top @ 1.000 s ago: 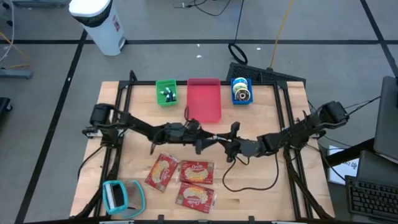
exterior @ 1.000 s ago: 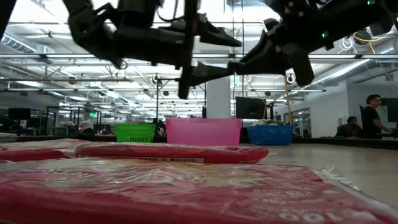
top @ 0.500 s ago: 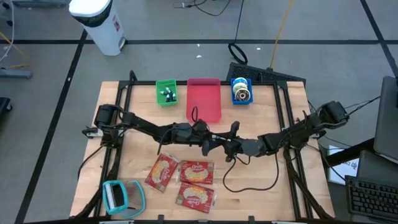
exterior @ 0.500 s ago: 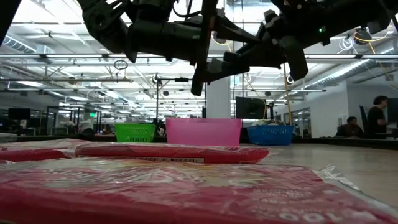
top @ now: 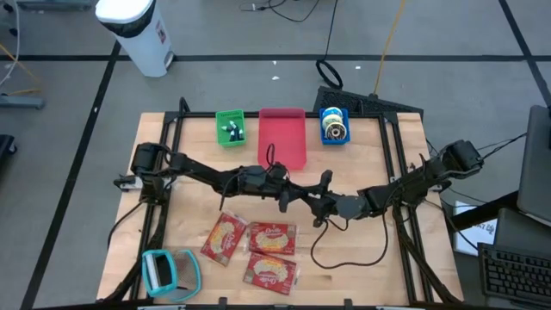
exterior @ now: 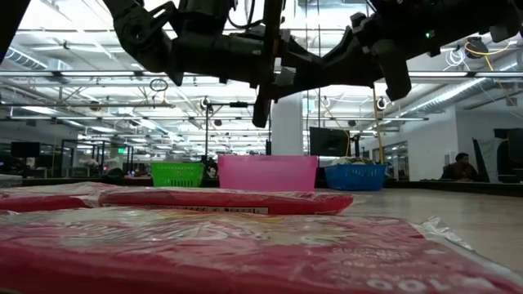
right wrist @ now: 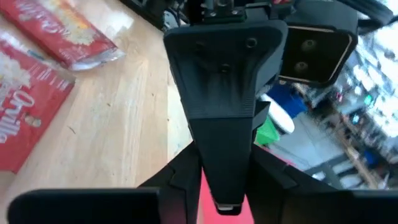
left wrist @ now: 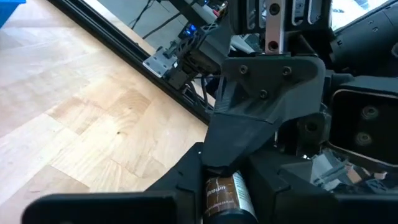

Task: Pick & Place Food Item
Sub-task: Put the brown food coloring bottle into the green bin

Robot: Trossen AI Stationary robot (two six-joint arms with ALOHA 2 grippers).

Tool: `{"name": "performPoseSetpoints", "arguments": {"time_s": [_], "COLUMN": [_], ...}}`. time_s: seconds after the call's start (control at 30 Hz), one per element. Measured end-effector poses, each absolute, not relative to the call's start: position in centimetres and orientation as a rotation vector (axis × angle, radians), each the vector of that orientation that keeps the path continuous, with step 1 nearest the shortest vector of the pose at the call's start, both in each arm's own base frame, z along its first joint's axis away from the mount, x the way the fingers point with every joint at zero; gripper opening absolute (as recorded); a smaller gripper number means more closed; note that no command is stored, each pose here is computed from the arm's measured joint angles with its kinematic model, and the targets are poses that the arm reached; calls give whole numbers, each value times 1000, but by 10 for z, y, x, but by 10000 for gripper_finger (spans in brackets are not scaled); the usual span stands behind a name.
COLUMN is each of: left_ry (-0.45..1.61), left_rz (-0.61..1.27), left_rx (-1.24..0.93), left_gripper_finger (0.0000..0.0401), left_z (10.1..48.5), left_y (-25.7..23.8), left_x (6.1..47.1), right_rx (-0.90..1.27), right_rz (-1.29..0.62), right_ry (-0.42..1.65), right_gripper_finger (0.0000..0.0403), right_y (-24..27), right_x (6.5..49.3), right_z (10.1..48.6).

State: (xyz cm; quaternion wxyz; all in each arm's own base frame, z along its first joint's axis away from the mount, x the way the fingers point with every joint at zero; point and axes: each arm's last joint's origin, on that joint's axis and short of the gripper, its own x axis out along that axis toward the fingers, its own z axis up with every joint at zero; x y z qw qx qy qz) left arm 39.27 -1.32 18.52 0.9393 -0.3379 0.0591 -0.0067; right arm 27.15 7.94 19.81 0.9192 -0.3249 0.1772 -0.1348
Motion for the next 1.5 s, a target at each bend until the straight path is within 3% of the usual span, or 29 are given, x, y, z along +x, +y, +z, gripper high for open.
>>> {"name": "performPoseSetpoints", "arguments": {"time_s": [0.33,0.6,0.87,1.07,1.33,1.5], "left_ry": [146,157,173,168,155,137], "left_rz": [30,236,623,906,1071,1101], "left_rx": [-618,-376,-290,-344,-452,-509], "left_gripper_finger": [72,64,64,63,65,95], "left_z": [214,244,215,186,176,175], "left_y": [20,26,42,68,111,130], "left_x": [379,344,280,247,228,218], "right_rx": [-461,-312,-250,-251,-245,-246], "right_rz": [-382,-365,-379,-400,-410,-411], "right_ry": [330,331,263,215,214,216], "right_gripper_finger": [161,167,156,155,155,155], "right_y": [79,69,58,52,50,50], "right_x": [262,233,210,208,208,208], "right_z": [210,228,220,215,215,215]}}
